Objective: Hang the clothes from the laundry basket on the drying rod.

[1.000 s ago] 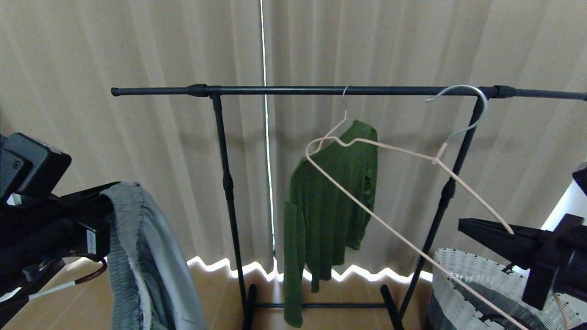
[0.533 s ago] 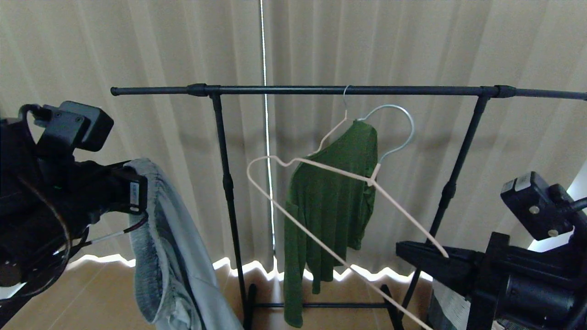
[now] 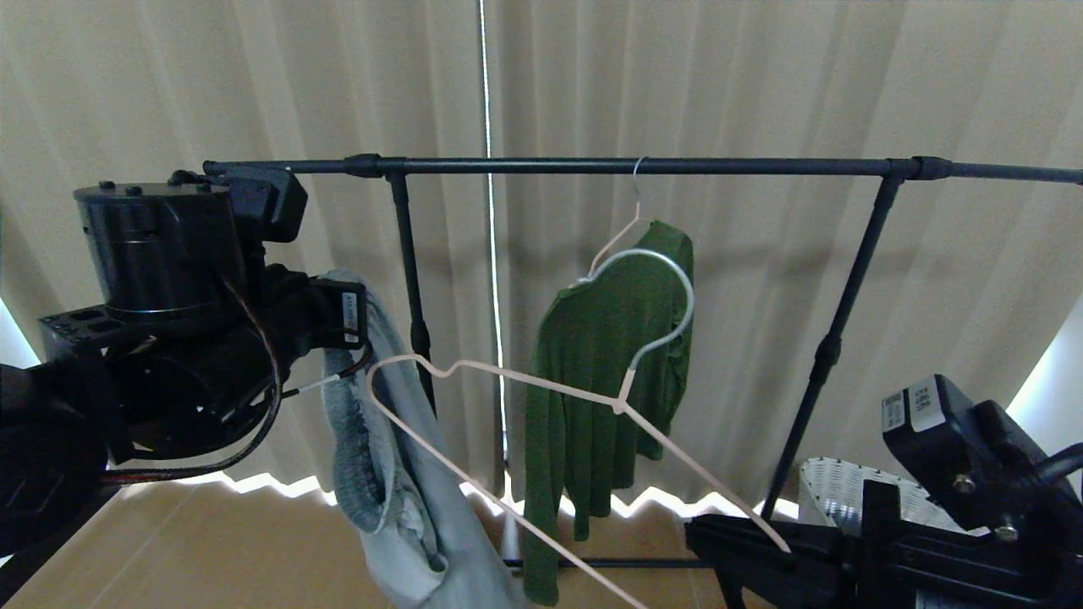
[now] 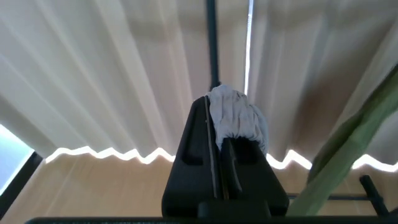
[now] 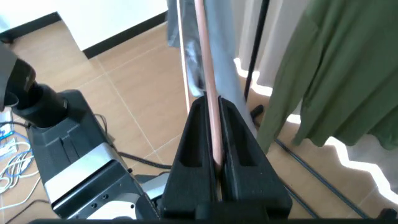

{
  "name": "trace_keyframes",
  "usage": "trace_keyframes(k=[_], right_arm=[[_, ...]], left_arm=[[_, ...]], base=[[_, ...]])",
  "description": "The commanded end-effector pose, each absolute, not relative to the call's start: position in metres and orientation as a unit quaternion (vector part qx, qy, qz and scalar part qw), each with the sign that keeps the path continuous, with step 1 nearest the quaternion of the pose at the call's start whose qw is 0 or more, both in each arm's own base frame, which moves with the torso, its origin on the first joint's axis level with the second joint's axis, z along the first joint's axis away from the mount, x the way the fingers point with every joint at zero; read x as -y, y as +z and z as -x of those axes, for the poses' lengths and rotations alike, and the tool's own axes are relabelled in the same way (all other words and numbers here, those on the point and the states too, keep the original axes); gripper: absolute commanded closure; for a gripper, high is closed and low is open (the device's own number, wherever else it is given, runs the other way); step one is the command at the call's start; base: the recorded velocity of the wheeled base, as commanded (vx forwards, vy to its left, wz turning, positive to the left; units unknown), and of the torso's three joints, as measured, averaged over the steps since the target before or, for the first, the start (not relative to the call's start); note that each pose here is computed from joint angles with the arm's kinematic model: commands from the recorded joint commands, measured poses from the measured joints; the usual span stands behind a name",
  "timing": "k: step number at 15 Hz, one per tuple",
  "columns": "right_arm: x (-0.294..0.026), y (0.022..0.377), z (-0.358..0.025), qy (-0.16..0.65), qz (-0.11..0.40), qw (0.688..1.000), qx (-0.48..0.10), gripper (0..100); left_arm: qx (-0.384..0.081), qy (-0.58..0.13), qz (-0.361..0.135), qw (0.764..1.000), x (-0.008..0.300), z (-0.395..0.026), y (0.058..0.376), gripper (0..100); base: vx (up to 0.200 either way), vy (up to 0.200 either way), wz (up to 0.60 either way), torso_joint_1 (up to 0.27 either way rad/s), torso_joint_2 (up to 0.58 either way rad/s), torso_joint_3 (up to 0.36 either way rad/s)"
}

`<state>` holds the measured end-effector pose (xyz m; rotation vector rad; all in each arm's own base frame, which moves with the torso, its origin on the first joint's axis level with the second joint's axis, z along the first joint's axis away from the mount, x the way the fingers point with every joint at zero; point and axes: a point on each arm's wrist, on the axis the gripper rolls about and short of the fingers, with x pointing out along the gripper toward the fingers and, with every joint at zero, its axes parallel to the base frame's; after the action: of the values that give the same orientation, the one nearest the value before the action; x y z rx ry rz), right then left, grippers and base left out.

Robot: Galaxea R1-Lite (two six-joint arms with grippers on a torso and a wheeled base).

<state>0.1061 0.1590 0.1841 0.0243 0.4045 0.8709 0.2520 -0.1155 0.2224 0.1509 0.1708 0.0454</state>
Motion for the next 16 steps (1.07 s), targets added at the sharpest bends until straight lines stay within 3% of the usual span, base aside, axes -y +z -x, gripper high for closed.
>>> trace_keyframes(k=[1, 8, 11, 16], right_arm=[[-0.165, 0.18, -0.108, 0.419, -0.005, 0.885, -0.204, 100], [-0.189, 0.174, -0.126, 0.385, 0.008, 0.897, -0.218, 100], [-0.203, 0.182, -0.137, 0.362, -0.04, 0.905, -0.222, 100], [-0.223, 0.181, -0.151, 0.321, -0.035, 0.921, -0.217, 100]], left_arm=[[-0.086, 0.017, -0.077, 0.993, 0.12, -0.253, 0.221, 100], [-0.11, 0.019, -0.094, 0.989, 0.124, -0.25, 0.218, 100], [-0.127, 0.022, -0.107, 0.986, 0.124, -0.249, 0.215, 100], [-0.137, 0.071, -0.13, 0.979, 0.122, -0.251, 0.213, 100]], base=[[0.0, 0.0, 0.0, 0.0, 0.0, 0.0], [0.0, 0.0, 0.0, 0.0, 0.0, 0.0], [0.0, 0.0, 0.0, 0.0, 0.0, 0.0], [0.0, 0.0, 0.0, 0.0, 0.0, 0.0]])
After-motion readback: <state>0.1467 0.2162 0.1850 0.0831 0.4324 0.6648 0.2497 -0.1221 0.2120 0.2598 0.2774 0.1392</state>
